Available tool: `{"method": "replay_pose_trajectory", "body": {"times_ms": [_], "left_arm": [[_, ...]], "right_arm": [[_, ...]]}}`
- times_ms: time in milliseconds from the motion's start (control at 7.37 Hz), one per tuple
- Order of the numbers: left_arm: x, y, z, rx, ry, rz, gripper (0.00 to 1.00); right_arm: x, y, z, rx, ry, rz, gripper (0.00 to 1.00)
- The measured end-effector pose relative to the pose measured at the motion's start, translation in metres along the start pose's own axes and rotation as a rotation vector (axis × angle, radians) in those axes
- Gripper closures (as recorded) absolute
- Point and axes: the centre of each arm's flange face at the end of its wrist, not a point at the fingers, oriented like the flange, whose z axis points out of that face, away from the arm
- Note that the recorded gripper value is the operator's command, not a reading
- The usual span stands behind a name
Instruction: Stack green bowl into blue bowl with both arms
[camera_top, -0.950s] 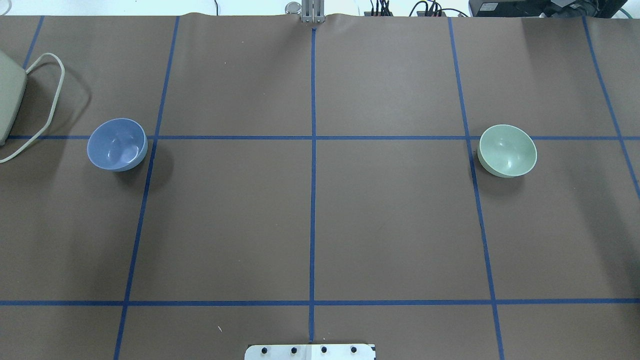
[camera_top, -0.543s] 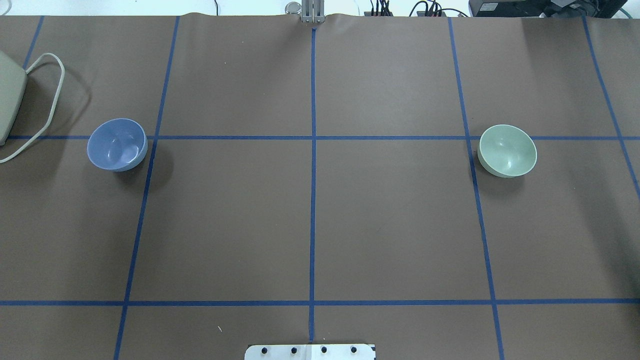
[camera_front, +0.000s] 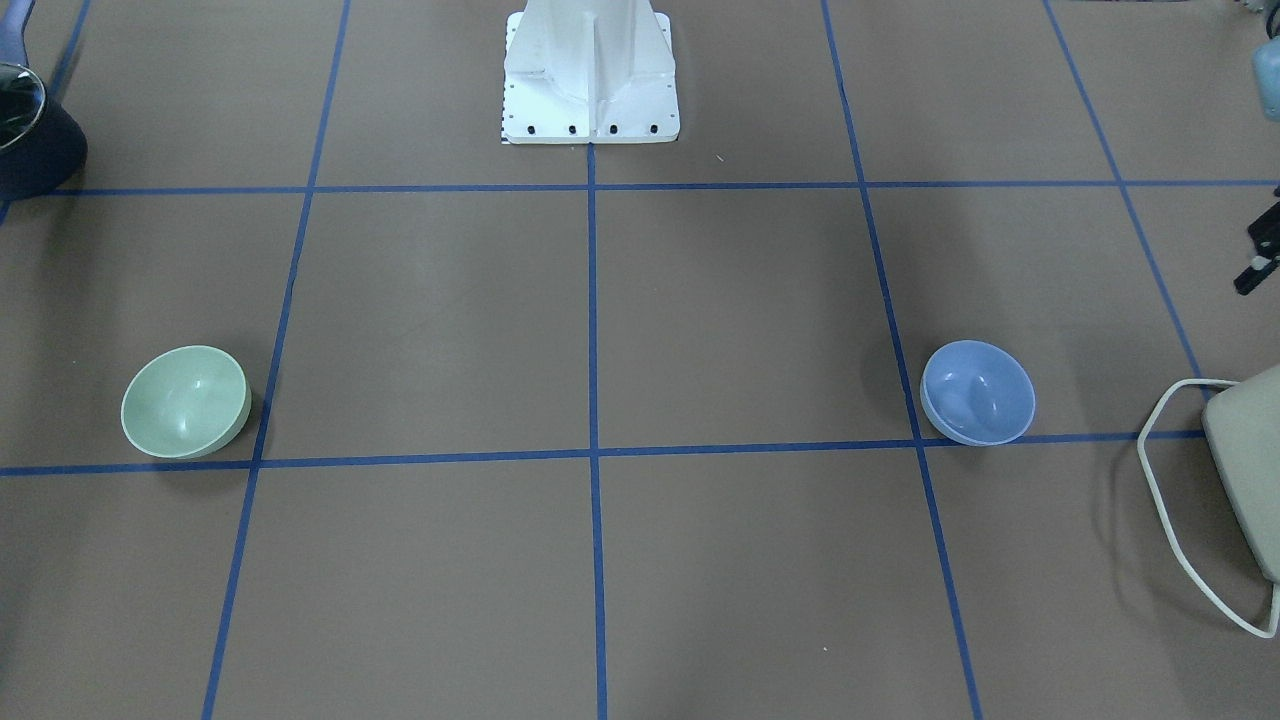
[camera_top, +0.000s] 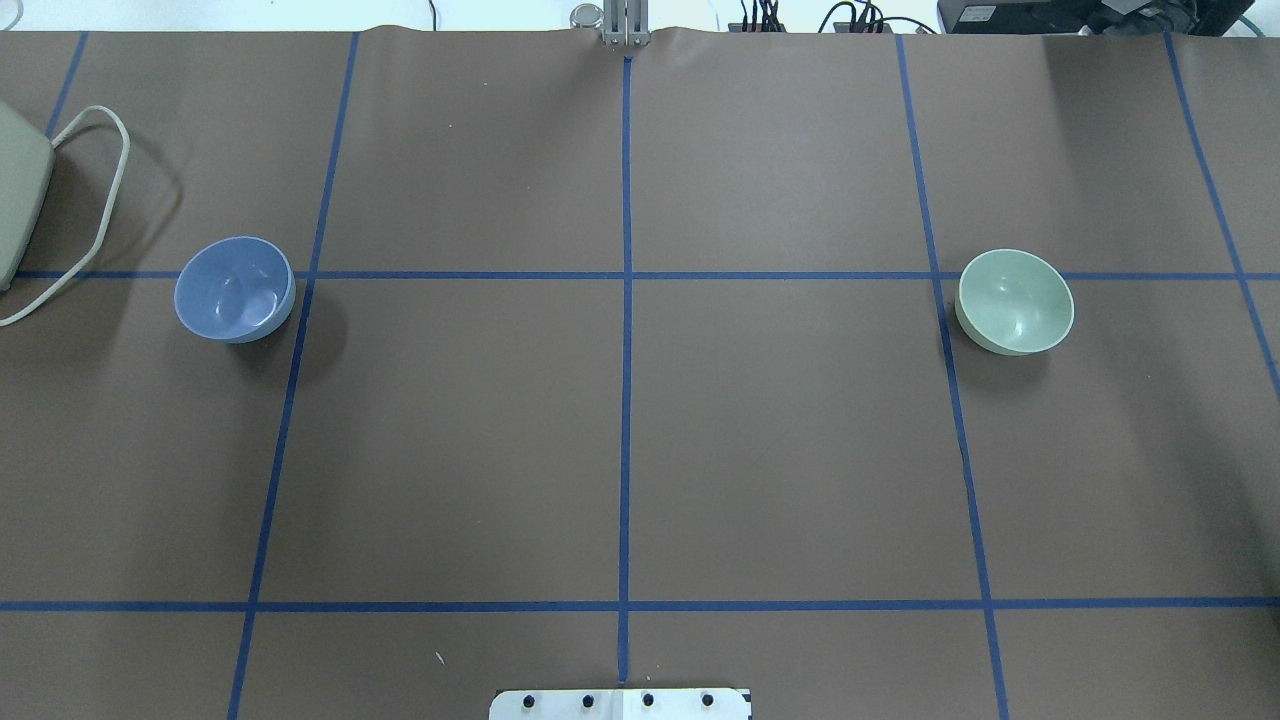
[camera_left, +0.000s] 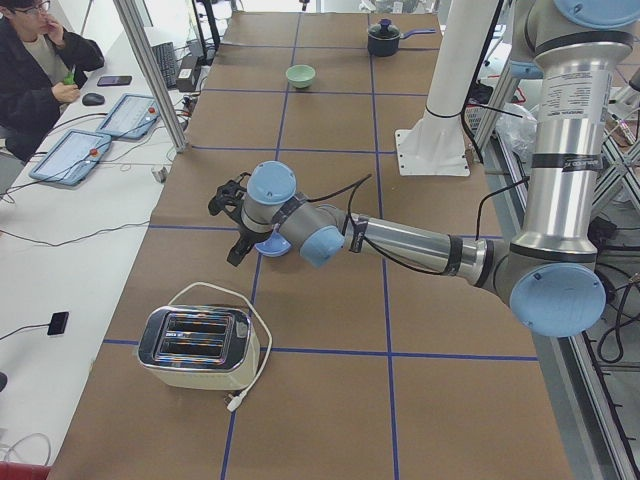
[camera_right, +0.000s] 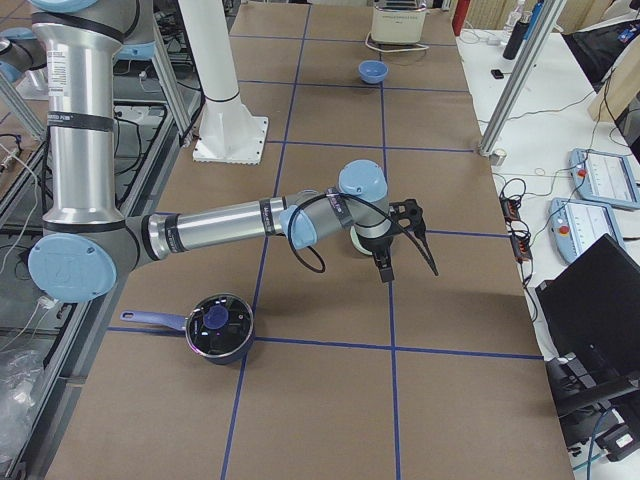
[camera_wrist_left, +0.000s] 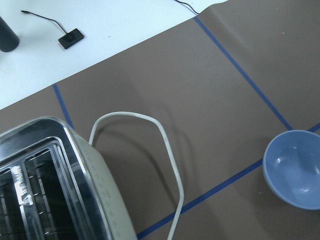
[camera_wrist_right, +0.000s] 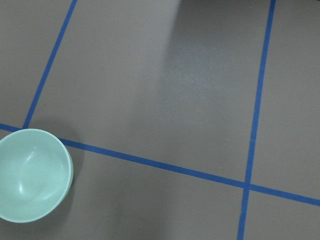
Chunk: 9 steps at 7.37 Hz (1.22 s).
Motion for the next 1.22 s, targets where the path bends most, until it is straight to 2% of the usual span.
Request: {"method": "replay_pose_trajectory", "body": {"times_ms": [136, 407, 543, 814, 950, 1221], "left_arm": [[0.025, 0.001, 0.033, -0.037, -0.001, -0.110, 0.02], [0.066, 0.011, 0.108, -0.085, -0.091, -0.248, 0.05], [0.082, 0.009, 0.140, -0.101, -0.115, -0.264, 0.18], [0.096, 0.003, 0.175, -0.125, -0.127, -0.259, 0.78], [0.102, 0.004, 0.183, -0.135, -0.125, -0.252, 0.85], [0.106, 0.007, 0.194, -0.146, -0.118, -0.240, 0.85]], "right_arm": [[-0.014, -0.001, 0.011, -0.007, -0.005, 0.024, 0.00], [-0.025, -0.001, 0.020, -0.012, 0.005, 0.033, 0.00], [-0.026, -0.001, 0.022, -0.012, 0.006, 0.033, 0.00], [-0.026, 0.000, 0.022, -0.011, 0.007, 0.033, 0.00], [-0.026, 0.000, 0.022, -0.011, 0.008, 0.033, 0.00], [-0.026, 0.000, 0.023, -0.012, 0.008, 0.032, 0.00]]}}
